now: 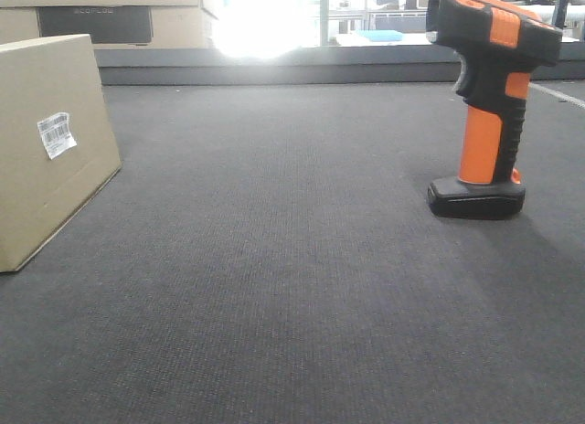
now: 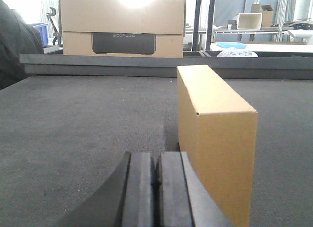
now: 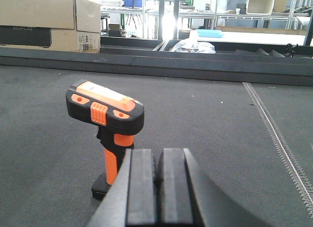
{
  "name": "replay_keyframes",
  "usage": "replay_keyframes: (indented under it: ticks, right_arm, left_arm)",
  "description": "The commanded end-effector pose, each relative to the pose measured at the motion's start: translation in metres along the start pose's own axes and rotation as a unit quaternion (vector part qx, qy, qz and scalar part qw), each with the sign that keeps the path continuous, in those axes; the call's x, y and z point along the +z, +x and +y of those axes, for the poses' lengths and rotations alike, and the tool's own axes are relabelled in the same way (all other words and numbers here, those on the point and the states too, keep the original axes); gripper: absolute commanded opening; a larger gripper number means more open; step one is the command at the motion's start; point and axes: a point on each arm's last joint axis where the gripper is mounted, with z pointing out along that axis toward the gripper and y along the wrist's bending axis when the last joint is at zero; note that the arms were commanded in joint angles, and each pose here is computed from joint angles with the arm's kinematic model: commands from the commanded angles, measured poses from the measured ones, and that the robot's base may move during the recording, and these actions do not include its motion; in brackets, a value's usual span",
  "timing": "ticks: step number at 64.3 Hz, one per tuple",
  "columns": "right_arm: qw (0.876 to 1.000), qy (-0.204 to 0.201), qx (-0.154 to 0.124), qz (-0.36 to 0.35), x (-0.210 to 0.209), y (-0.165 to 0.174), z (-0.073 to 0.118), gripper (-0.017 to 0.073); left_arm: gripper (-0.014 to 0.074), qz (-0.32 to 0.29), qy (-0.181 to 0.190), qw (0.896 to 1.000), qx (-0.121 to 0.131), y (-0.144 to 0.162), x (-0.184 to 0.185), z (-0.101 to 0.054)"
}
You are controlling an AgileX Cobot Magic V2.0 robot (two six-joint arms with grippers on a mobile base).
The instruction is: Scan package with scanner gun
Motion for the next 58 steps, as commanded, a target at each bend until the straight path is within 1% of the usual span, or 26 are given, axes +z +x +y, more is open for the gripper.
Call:
replay_keyframes:
  ticks: [1,22,25,28,29,34,38,42,47,58]
  right_arm:
    - [1.000,0.004,0.000,-0.011,-0.001,-0.002,0.000,-0.0163]
    - [1.000,0.005,-0.001,-0.015,-0.001,-0.003,-0.001,-0.0163]
    - [1.000,0.007,0.016,-0.017,-0.001,-0.003,-0.001,-0.0163]
    - [0.999,0.016,0.032,-0.017,-0.001,-0.003,-0.003,-0.0163]
    - [0.998,0.020,0.049,-0.019,-0.001,-0.003,-0.004,-0.0163]
    - [0.997,0.040,0.067,-0.028,0.000,-0.003,-0.007,-0.0163]
    - [0.996,0.040,0.068,-0.033,0.001,0.000,-0.008,-0.0163]
    - [0.997,0.039,0.053,-0.038,0.003,0.004,-0.008,-0.0163]
    - [0.997,0.040,0.051,-0.035,0.006,0.014,-0.008,-0.0163]
    - [0.995,0.074,0.055,-0.026,0.011,0.037,-0.013,-0.0163]
  left_arm:
    - [-0.0111,-0.015,-0.003,1.000,-0.003,-0.003,-0.001,0.000]
    - [-0.0111,-0.015,-0.003,1.000,-0.003,-0.003,-0.001,0.000]
    - [-0.0111,-0.015,-0.003,1.000,-0.003,-0.003,-0.001,0.000]
    - [-0.0111,-0.015,-0.003,1.000,-0.003,-0.003,-0.001,0.000]
    - [-0.0111,-0.015,-0.003,1.000,-0.003,-0.003,-0.001,0.000]
    - [-0.0111,-0.015,-0.003,1.000,-0.003,-0.003,-0.001,0.000]
    - [-0.0111,-0.015,-0.003,1.000,-0.003,-0.003,-0.001,0.000]
    - [-0.0111,-0.015,-0.003,1.000,-0.003,-0.003,-0.001,0.000]
    - [-0.0111,-0.015,-0.003,1.000,-0.003,-0.003,-0.001,0.000]
    - [-0.0111,-0.015,-0.003,1.000,-0.003,-0.003,-0.001,0.000]
